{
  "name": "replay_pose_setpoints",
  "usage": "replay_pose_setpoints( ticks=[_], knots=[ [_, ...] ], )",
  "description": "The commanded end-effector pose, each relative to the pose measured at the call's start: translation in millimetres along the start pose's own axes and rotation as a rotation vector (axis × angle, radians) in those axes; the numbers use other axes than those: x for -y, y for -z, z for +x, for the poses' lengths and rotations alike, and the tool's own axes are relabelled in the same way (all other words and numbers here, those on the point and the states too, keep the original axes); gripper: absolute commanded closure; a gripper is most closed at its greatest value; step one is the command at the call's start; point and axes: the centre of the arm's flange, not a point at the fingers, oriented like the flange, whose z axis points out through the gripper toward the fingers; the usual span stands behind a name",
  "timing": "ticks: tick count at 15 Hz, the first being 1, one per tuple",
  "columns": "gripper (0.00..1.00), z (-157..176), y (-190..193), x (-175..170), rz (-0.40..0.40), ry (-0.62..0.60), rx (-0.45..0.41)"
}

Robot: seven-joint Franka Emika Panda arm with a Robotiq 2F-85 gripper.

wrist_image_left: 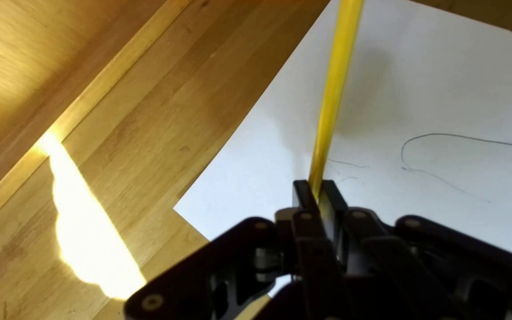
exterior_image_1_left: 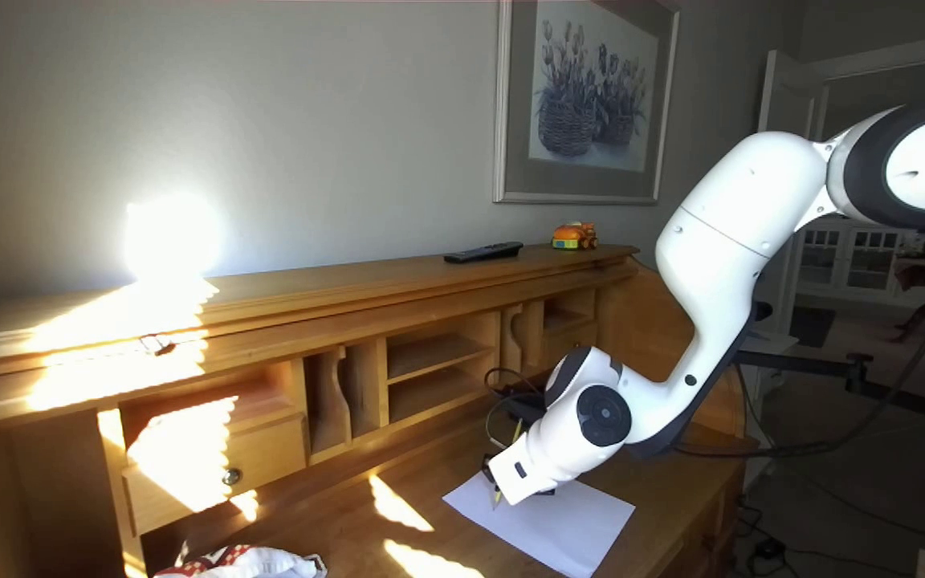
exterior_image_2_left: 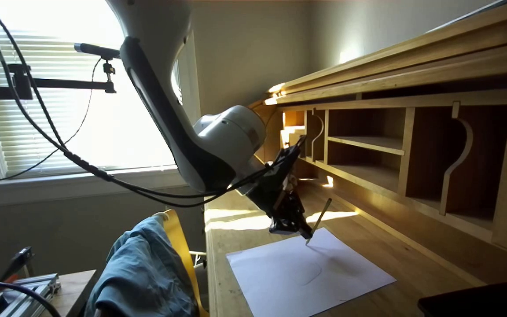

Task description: Use the pencil to draw on the piece of paper

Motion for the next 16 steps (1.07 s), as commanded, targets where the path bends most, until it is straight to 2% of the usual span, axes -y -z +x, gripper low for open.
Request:
replay_pose_setpoints(
  ticks=[1,9,16],
  knots=[
    [0.98,4,8,15,0.005,-0.008,-0.014],
    [0.98,-1,25,38,0.055,-0.07,-0.052],
    [0.98,-12,25,53,0.082,-0.081,-0.038]
  ],
)
